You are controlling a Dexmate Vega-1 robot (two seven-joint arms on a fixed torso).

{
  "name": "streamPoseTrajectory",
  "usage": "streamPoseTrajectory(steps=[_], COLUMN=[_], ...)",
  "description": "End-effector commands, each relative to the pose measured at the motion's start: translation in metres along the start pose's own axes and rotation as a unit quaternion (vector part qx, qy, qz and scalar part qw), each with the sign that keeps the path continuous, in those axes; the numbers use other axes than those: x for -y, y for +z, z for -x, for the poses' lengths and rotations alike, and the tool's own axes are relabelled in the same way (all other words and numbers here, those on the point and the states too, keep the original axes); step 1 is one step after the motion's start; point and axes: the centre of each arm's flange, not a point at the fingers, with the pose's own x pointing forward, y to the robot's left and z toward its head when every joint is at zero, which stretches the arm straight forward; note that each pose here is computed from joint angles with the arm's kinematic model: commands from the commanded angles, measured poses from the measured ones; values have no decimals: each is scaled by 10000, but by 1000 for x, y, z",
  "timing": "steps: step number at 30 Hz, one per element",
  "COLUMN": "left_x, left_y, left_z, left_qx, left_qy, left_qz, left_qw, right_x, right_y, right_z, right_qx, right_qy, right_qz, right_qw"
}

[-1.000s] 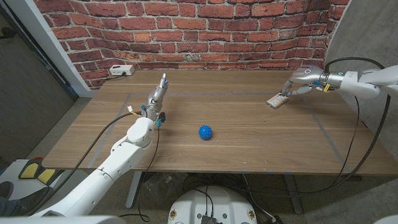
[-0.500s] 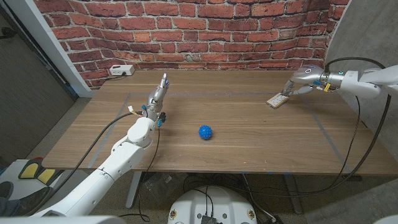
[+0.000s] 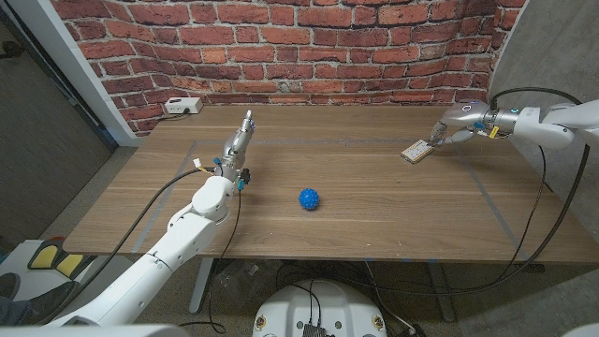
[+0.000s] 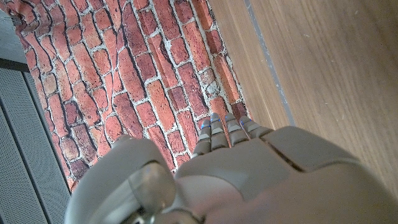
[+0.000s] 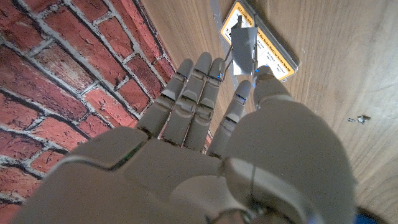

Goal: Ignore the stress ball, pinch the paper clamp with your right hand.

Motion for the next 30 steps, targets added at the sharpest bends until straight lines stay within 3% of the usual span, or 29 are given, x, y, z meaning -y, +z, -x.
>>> streamPoseTrajectory(steps=[1,11,30], left_x=[0,1,4], left_y=[2,-1,-5], left_z=[3,5,8], left_qx=[-9,-54,-62], left_qy=[15,24,43], left_qz=[-34,-27,11], left_qw=[10000,10000,10000], right_x=[-9,-26,-28], right_y=[-3,0,-3], right_z=[-3,-4,-1], right_qx=[-156,-74,-45], right_qy=[152,430,633], right_qz=[-322,-254,-204], right_qw=[9992,9987,9978])
